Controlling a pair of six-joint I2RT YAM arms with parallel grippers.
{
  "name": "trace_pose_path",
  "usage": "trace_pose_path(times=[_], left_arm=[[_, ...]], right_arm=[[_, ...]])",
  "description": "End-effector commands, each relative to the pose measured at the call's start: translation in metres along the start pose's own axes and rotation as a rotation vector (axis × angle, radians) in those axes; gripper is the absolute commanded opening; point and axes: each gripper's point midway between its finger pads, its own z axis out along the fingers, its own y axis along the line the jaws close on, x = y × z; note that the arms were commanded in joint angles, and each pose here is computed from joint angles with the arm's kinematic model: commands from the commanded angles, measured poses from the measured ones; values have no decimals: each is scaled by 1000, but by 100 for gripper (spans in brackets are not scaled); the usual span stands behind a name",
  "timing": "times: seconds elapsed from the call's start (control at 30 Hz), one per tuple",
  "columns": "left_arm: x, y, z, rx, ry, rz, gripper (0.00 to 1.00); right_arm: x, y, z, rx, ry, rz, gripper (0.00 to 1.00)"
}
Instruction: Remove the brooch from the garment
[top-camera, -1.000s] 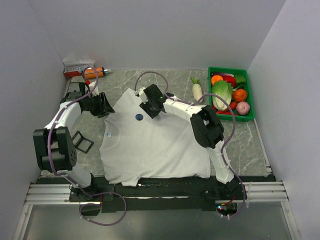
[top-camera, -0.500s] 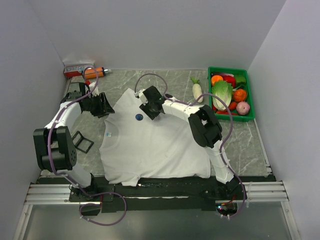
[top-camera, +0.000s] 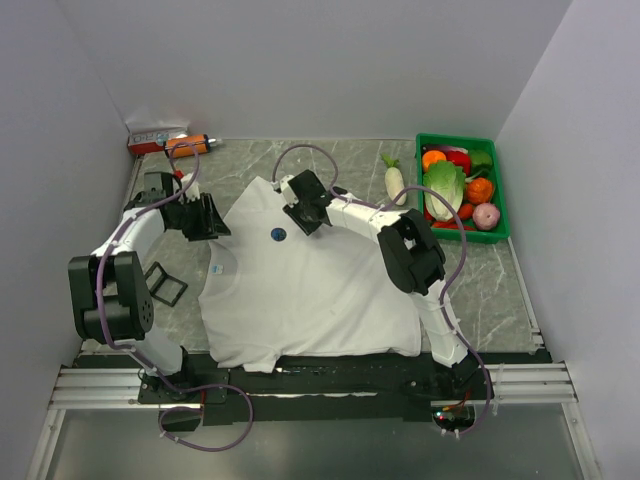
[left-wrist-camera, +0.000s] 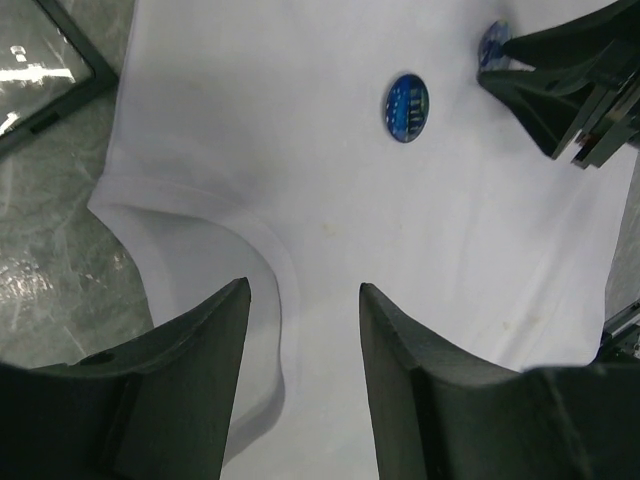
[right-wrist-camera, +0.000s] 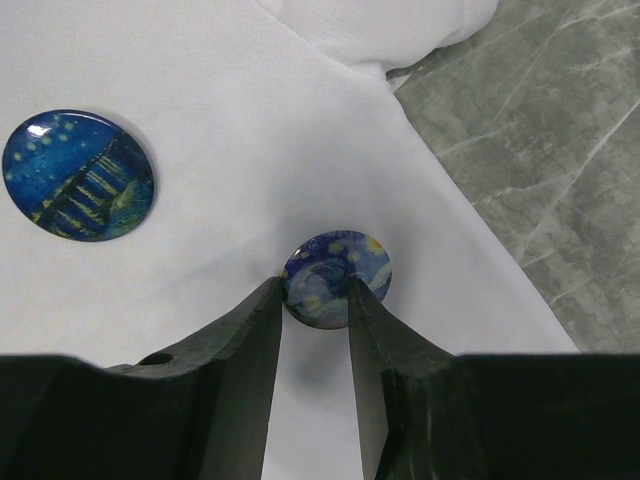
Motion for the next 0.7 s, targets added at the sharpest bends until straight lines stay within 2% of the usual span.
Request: trace_pose_path(times=[0.0, 0.2, 0.47, 0.67], left_arm=[[8, -2, 0, 25, -8, 0, 53], [8, -5, 5, 48, -2, -17, 53], [3, -12, 9, 26, -12, 41, 52], [1, -20, 9, 66, -11, 46, 52]], right_arm=[[-25, -30, -16, 73, -69, 8, 39], [-27, -44, -29, 79, -83, 17, 40], [-23, -73, -40, 120, -93, 59, 43], [-32, -57, -54, -22, -123, 108, 48]])
